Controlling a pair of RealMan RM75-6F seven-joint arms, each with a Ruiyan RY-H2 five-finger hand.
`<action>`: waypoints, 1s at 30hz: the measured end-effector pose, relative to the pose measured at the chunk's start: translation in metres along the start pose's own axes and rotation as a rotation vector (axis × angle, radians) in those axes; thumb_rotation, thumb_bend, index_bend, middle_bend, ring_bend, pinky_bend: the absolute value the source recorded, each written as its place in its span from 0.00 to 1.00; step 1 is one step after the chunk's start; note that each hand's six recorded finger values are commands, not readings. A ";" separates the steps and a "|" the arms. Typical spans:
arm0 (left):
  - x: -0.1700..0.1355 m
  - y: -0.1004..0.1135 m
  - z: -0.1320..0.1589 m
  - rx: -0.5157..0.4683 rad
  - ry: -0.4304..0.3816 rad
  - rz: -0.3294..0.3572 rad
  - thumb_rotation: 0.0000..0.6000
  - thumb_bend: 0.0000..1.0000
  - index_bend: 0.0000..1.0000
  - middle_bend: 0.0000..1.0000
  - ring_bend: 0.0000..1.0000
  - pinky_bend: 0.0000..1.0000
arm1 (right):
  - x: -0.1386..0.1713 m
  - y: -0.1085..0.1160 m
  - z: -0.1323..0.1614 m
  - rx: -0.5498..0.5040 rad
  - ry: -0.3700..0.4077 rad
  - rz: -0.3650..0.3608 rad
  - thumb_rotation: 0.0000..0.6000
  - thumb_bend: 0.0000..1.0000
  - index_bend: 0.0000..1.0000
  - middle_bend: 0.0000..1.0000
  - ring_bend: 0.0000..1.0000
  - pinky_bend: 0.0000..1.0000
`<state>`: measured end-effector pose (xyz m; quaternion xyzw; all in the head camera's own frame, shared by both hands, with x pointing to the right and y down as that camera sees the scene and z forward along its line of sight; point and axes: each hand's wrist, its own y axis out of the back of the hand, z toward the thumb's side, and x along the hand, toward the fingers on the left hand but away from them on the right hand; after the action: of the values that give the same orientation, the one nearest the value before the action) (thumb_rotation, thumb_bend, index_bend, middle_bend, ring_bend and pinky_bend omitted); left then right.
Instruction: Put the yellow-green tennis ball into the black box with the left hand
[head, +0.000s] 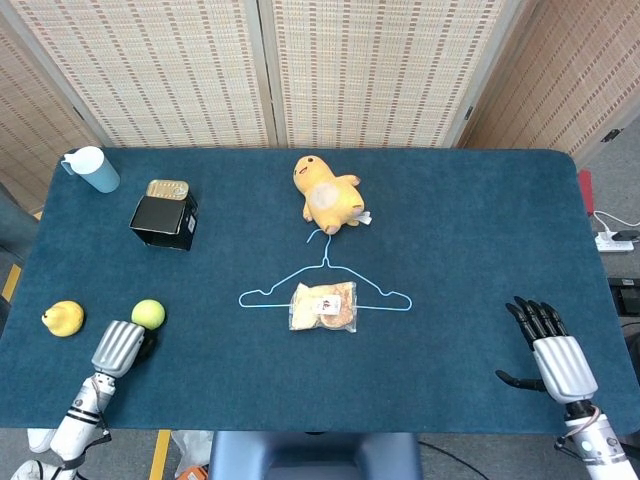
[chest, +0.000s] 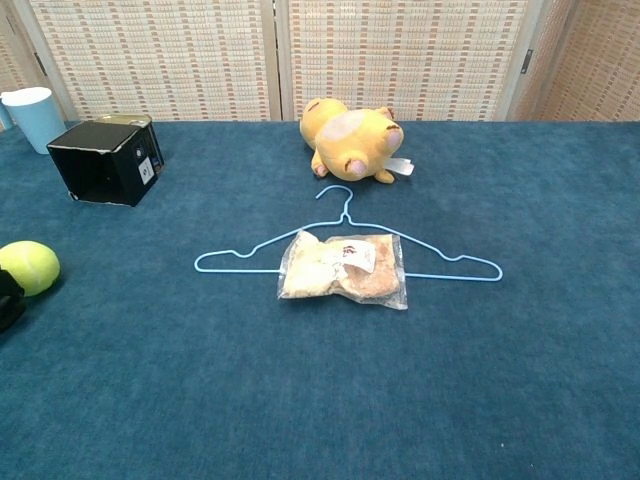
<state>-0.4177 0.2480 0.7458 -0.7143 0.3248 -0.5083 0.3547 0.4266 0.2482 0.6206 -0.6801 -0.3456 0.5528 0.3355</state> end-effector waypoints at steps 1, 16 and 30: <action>0.002 -0.001 0.002 0.003 0.000 0.001 1.00 0.84 1.00 1.00 1.00 1.00 | 0.000 0.000 0.000 0.001 0.000 0.002 1.00 0.00 0.00 0.00 0.00 0.00; 0.032 -0.004 0.007 0.036 0.040 -0.007 1.00 0.84 1.00 1.00 1.00 1.00 | -0.002 -0.001 -0.001 -0.002 0.001 0.008 1.00 0.00 0.00 0.00 0.00 0.00; 0.078 0.012 0.006 0.037 0.081 0.015 1.00 0.85 1.00 1.00 1.00 1.00 | -0.004 -0.003 -0.001 -0.001 0.002 0.022 1.00 0.00 0.00 0.00 0.00 0.00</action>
<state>-0.3917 0.1779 0.7728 -0.6842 0.3346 -0.5400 0.3582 0.4267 0.2460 0.6251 -0.6844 -0.3379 0.5558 0.3294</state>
